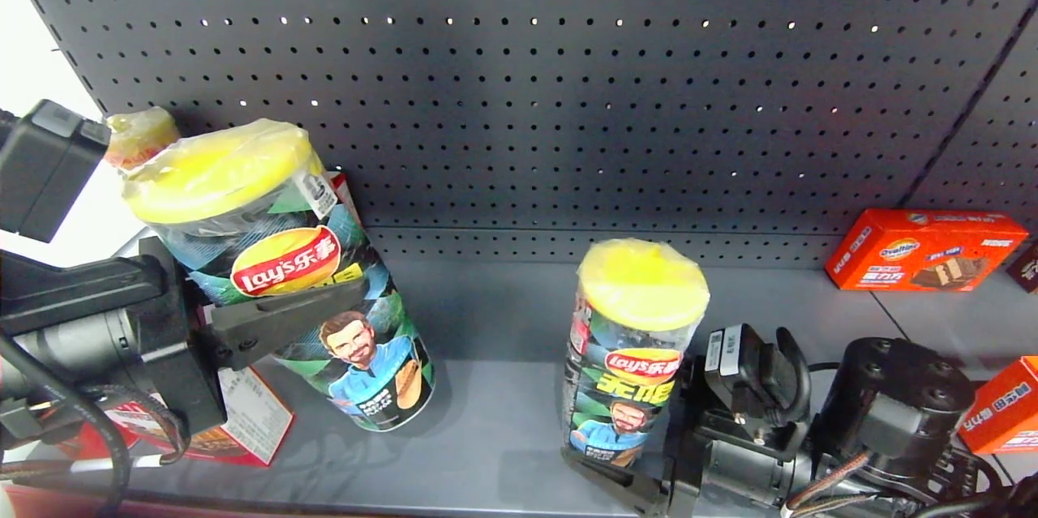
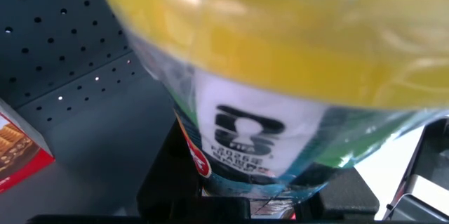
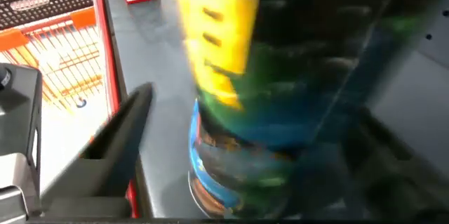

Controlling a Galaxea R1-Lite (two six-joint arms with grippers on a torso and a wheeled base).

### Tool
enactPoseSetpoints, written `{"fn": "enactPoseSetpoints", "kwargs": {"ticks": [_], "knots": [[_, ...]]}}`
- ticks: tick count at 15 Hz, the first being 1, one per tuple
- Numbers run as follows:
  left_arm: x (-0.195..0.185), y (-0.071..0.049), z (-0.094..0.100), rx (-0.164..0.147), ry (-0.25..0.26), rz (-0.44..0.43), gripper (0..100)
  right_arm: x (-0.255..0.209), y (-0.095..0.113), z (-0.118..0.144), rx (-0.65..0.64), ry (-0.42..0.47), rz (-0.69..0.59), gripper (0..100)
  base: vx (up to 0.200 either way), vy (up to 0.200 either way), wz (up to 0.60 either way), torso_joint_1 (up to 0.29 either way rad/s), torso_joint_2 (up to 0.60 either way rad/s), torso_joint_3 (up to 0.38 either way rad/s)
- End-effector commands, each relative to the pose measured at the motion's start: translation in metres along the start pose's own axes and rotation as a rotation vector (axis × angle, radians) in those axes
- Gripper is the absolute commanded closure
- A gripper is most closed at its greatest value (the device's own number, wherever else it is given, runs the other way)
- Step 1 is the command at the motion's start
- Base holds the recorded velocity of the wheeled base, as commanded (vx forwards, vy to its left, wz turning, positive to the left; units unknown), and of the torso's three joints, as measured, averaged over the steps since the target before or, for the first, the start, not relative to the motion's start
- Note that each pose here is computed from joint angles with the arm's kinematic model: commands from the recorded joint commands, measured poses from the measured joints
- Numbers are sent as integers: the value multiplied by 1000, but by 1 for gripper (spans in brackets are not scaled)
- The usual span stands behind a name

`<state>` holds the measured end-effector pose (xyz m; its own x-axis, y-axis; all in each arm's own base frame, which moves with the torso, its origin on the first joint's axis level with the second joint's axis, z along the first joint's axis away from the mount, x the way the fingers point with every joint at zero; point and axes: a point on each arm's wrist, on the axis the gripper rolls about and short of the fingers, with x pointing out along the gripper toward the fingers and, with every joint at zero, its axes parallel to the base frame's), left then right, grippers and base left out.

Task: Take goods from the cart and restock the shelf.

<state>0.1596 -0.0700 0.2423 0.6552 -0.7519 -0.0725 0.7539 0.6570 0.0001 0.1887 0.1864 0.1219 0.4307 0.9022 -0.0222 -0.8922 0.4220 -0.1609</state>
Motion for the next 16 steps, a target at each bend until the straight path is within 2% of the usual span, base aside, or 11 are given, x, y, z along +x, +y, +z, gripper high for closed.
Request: {"fn": "enactPoseSetpoints", "kwargs": {"ticks": [1,4,9,11,15,16], "knots": [[0,0,1,1,-3,0,100,-11,2,8,-11,-23,-6,0,0,0,0,0,0,0],[0,0,0,1,-1,0,100,-27,4,20,-23,-54,-35,0,0,0,0,0,0,0],[0,0,1,5,-5,-3,100,-64,12,52,-70,-171,-83,0,0,0,0,0,0,0],[0,-1,2,5,-7,-3,100,-78,10,58,-82,-187,-120,0,0,0,0,0,0,0],[0,-1,2,7,-9,-3,100,-124,4,74,-110,-195,-284,0,0,0,0,0,0,0],[0,-1,2,7,-7,-6,100,-144,9,78,-107,-181,-387,0,0,0,0,0,0,0]]}}
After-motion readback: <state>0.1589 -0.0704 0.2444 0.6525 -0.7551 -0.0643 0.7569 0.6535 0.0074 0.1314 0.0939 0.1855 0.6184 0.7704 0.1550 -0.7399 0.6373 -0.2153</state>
